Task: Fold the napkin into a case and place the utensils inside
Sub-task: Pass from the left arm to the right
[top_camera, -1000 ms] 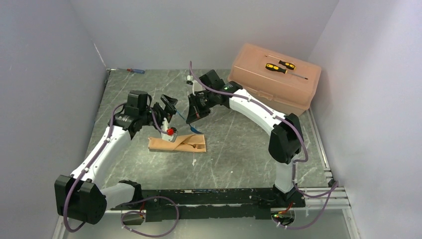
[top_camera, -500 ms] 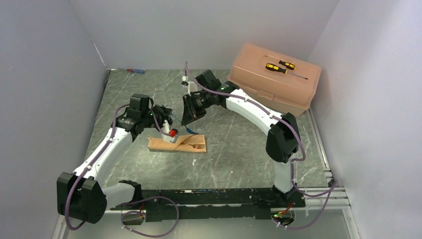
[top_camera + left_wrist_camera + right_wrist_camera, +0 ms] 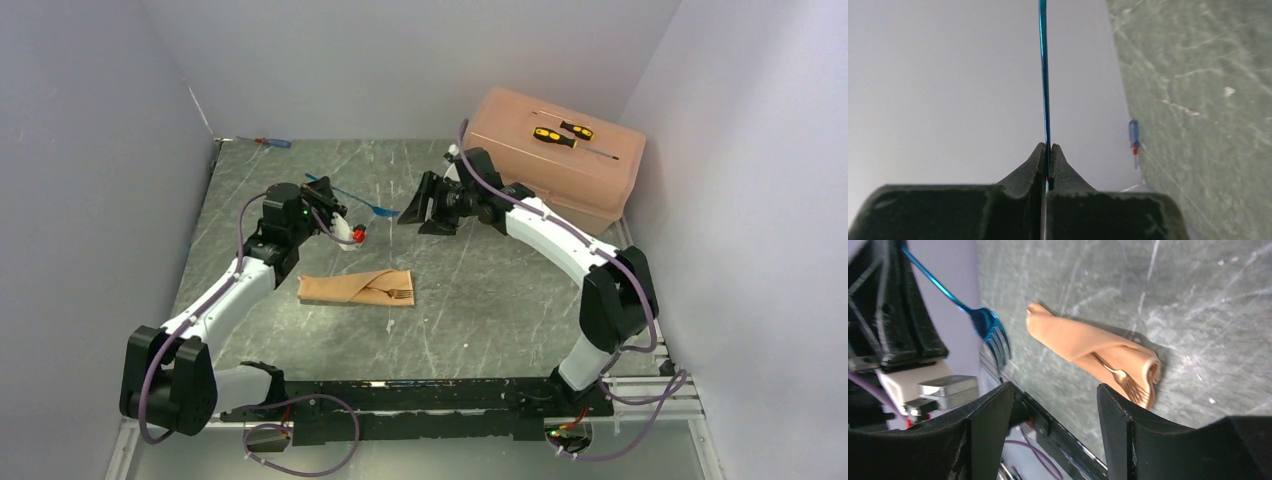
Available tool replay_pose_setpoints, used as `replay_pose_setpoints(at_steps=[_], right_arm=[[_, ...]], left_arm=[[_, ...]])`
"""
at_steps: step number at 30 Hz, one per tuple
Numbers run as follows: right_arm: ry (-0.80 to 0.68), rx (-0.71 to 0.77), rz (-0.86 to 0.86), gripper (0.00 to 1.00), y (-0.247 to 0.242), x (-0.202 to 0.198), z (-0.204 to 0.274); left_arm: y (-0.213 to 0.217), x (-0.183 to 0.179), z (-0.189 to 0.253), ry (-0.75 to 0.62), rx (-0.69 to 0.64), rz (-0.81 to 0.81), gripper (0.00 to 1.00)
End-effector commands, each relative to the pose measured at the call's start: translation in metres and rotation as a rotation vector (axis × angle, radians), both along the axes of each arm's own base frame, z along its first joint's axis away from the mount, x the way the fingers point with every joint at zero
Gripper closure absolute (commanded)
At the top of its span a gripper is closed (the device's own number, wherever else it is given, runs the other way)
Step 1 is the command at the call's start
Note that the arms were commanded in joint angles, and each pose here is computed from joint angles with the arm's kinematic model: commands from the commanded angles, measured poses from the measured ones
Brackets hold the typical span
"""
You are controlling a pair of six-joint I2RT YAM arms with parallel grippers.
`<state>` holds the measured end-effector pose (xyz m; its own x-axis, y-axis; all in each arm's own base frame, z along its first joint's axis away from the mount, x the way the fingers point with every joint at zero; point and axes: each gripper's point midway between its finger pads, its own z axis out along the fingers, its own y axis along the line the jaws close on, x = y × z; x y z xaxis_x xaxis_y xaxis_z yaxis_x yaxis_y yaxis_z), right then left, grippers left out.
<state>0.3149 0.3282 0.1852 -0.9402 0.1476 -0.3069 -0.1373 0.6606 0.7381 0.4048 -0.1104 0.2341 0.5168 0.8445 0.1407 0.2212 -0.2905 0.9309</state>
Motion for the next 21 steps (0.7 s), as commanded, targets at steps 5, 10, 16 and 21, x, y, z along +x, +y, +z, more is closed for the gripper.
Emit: replay_pose_setpoints(at_steps=[5,10,16,21], right_arm=[[-0.114,0.269,-0.147,0.36,0.022,0.028,0.067],[-0.095,0.321,-0.157,0.39,0.034,0.038,0.073],[-0.08,0.31,-0.205,0.49,0.034,0.048,0.065],[-0.055,0.304,-0.236,0.55,0.038,0.058,0.057]], left_arm=[[0.014,0.007,0.043,-0.182,-0.024,0.151,0.97],[0.019,0.008,0.043,-0.176,-0.019,0.206,0.97],[0.02,0.002,0.044,-0.186,-0.023,0.21,0.97],[0.02,0.003,0.044,-0.184,-0.03,0.224,0.97]])
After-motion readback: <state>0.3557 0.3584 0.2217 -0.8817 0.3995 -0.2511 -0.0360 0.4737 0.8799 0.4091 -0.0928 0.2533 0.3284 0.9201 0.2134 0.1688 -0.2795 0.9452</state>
